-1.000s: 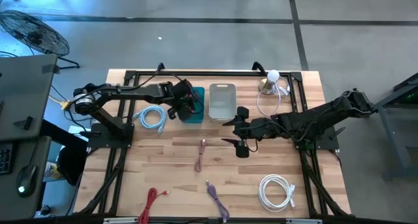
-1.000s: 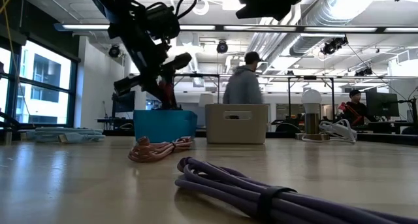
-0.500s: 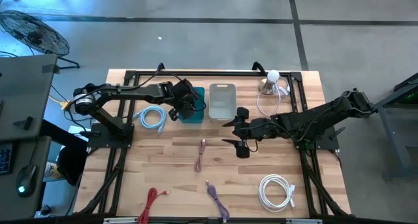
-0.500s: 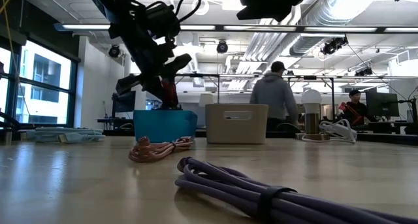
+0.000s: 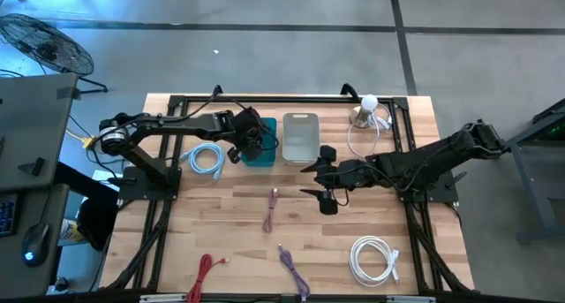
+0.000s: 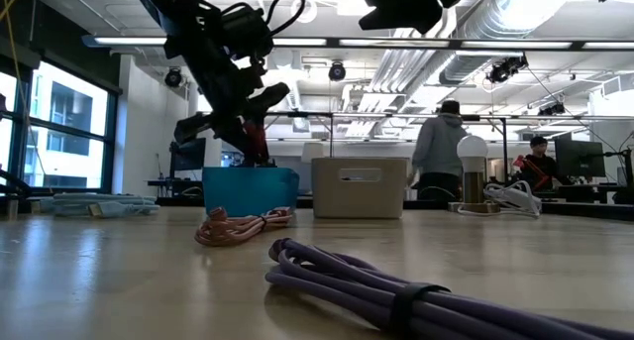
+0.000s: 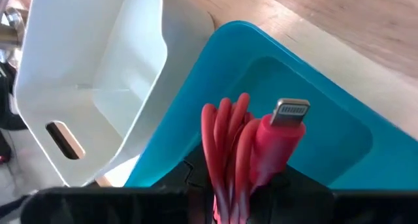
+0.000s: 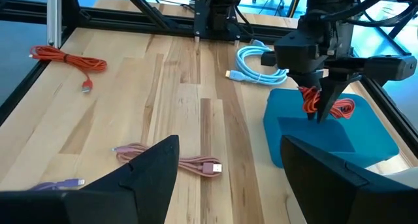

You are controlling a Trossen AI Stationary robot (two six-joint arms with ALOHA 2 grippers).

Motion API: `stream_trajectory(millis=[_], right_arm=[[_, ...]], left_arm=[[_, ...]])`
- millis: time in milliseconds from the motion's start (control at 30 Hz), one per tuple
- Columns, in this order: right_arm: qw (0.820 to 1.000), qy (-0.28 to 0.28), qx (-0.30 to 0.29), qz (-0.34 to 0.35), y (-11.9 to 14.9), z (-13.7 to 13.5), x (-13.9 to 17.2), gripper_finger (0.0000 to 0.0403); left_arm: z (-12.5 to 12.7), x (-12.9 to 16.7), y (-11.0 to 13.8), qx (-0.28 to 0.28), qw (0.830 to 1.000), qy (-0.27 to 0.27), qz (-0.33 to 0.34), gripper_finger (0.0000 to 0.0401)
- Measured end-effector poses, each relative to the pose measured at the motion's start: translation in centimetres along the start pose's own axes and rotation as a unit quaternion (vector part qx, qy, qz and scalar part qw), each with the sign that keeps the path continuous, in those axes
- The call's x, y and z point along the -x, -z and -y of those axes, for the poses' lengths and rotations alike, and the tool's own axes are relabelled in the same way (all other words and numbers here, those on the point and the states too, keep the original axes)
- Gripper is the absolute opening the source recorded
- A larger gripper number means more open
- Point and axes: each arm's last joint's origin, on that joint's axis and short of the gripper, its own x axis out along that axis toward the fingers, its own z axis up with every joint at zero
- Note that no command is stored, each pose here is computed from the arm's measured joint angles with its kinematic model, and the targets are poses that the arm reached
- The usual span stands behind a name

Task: Pick & Place USB Port
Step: Put the top charger cable into the blue bin, then put the blue HDMI into the white bin

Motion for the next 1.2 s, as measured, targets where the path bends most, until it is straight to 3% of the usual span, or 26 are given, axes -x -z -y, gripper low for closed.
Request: stream_trajectory(millis=[167, 467, 667, 1033, 1200], right_arm=[[1.000, 0.000, 0.000, 0.000, 0.00, -0.01, 0.00, 0.0258], [1.000, 0.000, -0.012, -0.006, 0.12, 0.00, 0.00, 0.0259], [1.000, 0.000, -0.015, -0.007, 0.15, -0.01, -0.01, 0.0259], [1.000, -0.001, -0.014, -0.009, 0.17, -0.01, -0.01, 0.0259], [1.000, -0.001, -0.013, -0.012, 0.25, -0.01, 0.00, 0.0259]], left_arm=[[0.17, 0.00, 0.03, 0.034, 0.999, 0.009, 0.000, 0.0052], [0.47, 0.01, 0.05, 0.034, 0.999, 0.026, 0.003, 0.0052], [0.19, 0.01, 0.13, 0.076, 0.997, 0.006, -0.017, 0.0058], [0.17, 0.01, -0.06, 0.063, 0.998, 0.013, 0.016, 0.0172], [0.29, 0.02, -0.28, 0.059, 0.997, 0.027, 0.050, 0.0194]])
